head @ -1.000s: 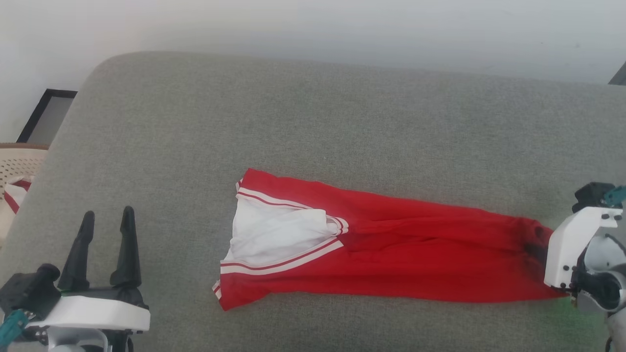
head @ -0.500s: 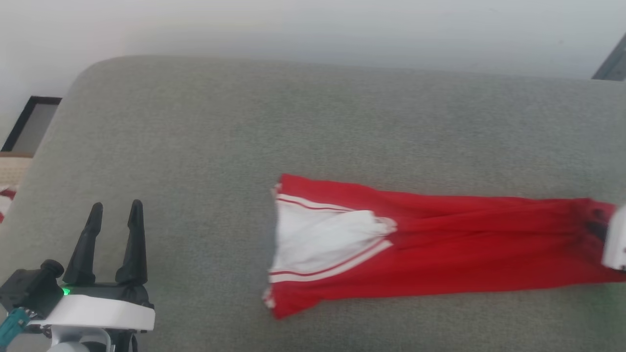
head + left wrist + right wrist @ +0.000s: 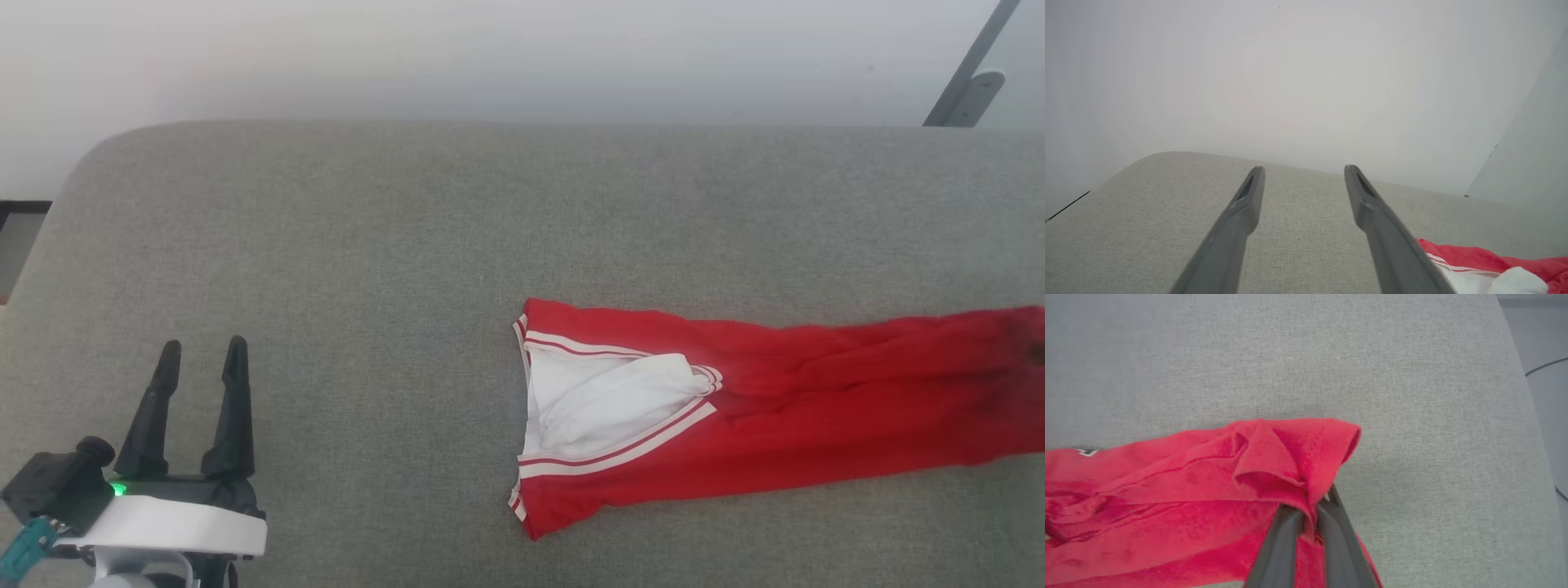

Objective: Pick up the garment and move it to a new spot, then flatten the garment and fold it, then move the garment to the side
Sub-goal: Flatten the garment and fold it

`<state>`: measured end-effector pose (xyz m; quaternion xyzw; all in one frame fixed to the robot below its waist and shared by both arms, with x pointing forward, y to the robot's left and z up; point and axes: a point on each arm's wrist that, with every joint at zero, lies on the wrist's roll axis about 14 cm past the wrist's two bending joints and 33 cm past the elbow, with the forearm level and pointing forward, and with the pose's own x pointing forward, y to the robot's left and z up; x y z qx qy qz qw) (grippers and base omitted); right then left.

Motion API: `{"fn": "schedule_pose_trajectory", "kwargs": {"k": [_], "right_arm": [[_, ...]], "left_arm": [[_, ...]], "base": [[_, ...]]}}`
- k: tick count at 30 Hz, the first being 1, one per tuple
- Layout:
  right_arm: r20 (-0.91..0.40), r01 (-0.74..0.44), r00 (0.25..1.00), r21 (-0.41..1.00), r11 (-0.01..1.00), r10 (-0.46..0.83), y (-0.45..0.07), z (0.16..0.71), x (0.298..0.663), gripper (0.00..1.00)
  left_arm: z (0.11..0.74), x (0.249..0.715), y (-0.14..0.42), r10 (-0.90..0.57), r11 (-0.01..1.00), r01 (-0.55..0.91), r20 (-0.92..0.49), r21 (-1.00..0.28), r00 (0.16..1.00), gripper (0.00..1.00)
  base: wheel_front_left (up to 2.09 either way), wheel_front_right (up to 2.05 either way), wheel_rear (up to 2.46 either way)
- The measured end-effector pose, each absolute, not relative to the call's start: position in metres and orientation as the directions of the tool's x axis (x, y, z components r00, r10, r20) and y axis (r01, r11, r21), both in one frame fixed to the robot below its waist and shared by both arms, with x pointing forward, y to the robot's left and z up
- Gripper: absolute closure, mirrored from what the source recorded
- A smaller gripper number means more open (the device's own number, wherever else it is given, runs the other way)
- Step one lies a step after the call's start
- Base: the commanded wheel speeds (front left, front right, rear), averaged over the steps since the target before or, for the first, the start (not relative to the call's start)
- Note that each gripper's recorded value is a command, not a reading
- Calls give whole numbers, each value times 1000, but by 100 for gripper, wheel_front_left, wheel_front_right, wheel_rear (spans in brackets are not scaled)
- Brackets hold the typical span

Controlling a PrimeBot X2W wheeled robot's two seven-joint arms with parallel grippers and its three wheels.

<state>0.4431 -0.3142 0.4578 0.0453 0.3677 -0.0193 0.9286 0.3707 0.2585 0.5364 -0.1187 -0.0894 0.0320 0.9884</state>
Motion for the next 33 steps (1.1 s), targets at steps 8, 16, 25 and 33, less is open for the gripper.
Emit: {"fn": "schedule_pose_trajectory", "kwargs": {"k": [8,16,25,33], "right_arm": [[-600,-84,767,260,962,229,-241,481,437,100],[-535,-301,710,357,884,458,-143,493,430,100],[-530,-480,572,403,779,627,-44,482,421,100],[-534,-557,508,395,731,676,8,469,420,100]], "left_arm": [[539,364,252,74,967,-27,178,-252,981,0],[543,357,252,75,967,-26,188,-254,979,0],[547,350,256,94,965,-40,198,-259,976,0],[549,344,261,117,962,-61,199,-266,973,0]], "base": [[0,0,0],[0,0,0],[0,0,0],[0,0,0]]}}
